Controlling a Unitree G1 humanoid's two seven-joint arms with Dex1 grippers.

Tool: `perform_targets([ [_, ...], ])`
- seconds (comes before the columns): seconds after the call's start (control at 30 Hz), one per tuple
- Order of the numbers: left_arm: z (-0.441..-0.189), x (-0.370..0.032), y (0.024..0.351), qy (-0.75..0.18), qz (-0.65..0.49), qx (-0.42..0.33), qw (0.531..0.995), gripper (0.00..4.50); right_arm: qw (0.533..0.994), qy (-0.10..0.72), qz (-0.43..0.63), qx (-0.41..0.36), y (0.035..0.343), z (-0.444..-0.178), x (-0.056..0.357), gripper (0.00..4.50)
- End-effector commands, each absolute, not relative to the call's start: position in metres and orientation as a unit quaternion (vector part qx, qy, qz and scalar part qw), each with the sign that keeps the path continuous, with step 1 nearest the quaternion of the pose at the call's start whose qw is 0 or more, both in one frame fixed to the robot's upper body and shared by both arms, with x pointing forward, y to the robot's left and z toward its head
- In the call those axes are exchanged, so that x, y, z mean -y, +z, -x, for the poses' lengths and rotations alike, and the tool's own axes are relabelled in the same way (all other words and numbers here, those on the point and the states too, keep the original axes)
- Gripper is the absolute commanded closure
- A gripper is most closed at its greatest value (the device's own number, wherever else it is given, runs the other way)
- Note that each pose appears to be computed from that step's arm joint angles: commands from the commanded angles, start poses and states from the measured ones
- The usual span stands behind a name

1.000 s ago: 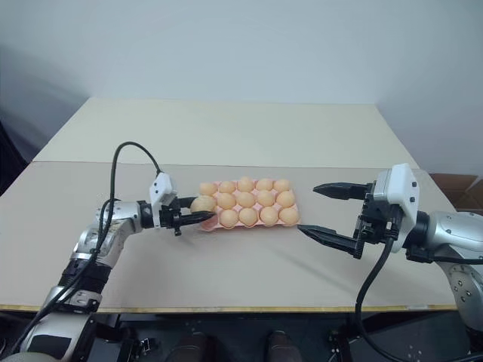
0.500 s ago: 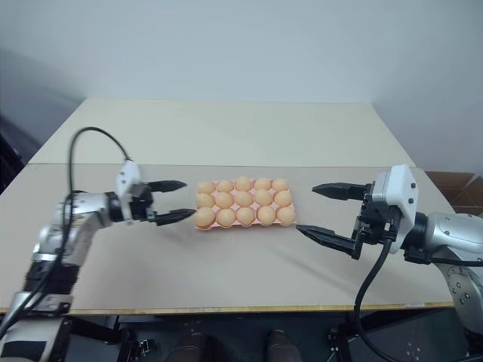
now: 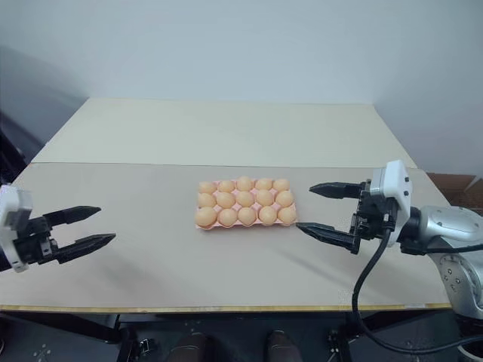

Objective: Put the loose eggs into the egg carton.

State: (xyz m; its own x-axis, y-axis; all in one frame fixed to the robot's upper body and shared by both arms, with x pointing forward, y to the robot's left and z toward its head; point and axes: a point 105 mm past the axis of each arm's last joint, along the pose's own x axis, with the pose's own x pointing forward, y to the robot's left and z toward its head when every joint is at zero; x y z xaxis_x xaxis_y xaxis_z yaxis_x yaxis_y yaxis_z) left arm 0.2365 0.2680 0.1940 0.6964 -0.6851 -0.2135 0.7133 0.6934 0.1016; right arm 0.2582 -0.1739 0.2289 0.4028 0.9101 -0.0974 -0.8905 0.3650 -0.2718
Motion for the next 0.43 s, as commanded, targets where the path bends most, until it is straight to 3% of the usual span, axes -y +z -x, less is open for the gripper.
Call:
perform_targets([
  [0.03,-0.2281,-0.2609,0.204,-0.37,-0.098,-0.059,0.922,0.01,0.819,0.547,0.164,0.053,0.2383,-0.2649,0.1769,0.0],
  [0.43,-0.226,-0.2568,0.2058,-0.361,-0.086,-0.052,0.927,0.01,0.812,0.556,0.17,0.058,0.2395,-0.2746,0.1765,0.0],
])
